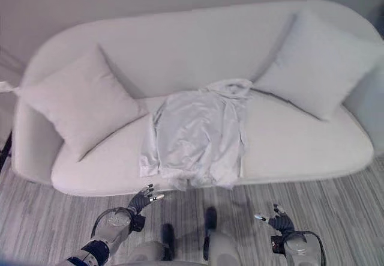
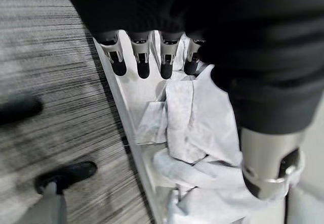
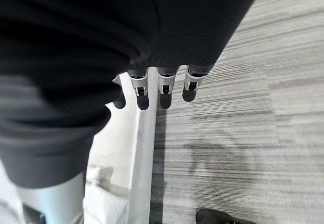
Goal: Hang the clothes on the sofa on the clothes rack.
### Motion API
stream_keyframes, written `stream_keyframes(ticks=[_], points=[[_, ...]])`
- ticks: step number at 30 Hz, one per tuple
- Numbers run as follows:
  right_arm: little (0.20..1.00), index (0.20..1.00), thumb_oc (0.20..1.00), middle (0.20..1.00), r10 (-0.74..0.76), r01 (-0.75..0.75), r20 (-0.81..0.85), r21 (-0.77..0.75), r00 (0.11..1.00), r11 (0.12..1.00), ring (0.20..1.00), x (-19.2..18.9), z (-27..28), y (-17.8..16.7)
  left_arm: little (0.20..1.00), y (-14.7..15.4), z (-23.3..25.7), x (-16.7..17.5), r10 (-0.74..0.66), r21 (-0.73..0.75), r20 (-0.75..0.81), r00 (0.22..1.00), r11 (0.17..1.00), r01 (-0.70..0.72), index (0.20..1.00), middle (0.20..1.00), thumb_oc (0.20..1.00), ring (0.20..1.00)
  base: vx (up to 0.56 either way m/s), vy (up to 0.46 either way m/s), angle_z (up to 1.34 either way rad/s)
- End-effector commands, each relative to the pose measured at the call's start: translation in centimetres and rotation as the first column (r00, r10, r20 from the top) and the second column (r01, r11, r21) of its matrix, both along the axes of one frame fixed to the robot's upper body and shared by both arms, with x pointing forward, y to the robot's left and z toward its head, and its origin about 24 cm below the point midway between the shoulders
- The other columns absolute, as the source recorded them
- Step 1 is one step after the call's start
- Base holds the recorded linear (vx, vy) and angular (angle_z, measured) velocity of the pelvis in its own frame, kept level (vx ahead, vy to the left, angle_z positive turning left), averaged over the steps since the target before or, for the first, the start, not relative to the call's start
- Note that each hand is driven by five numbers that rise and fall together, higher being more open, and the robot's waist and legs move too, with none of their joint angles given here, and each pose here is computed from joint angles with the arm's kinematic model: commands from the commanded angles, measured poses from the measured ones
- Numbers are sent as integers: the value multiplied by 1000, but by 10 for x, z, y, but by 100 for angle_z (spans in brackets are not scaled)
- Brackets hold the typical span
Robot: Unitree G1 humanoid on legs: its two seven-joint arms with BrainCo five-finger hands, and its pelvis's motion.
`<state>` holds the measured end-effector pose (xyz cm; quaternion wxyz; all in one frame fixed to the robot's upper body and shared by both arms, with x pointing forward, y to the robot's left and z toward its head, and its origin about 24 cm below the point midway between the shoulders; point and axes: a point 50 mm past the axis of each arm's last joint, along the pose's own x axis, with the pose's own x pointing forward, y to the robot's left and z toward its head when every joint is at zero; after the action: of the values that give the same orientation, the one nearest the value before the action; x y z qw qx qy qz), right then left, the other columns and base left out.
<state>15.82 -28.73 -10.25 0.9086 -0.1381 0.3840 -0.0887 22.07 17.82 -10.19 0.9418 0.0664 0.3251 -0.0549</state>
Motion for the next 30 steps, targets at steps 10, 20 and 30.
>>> stream_keyframes(ticks=[10,20,30], points=[[1000,1000,1000,1000,-11,11,3,-30,1000,999,1000,-9,-2,-3,1000,18,21,23,56,39,114,992,997,-61,1000,1000,1000,1000,43,-46,-5],[1000,1000,1000,1000,18,-2,169,-93,985,996,1000,1,35,-25,1000,7,50,42,49,-52,262,964,998,-36,1000,1000,1000,1000,80,-155,9],[1000,1000,1000,1000,168,-15,575,-262,801,965,1000,94,146,-36,1000,28,97,71,54,2,457,888,998,-61,1000,1000,1000,1000,217,199,-18]])
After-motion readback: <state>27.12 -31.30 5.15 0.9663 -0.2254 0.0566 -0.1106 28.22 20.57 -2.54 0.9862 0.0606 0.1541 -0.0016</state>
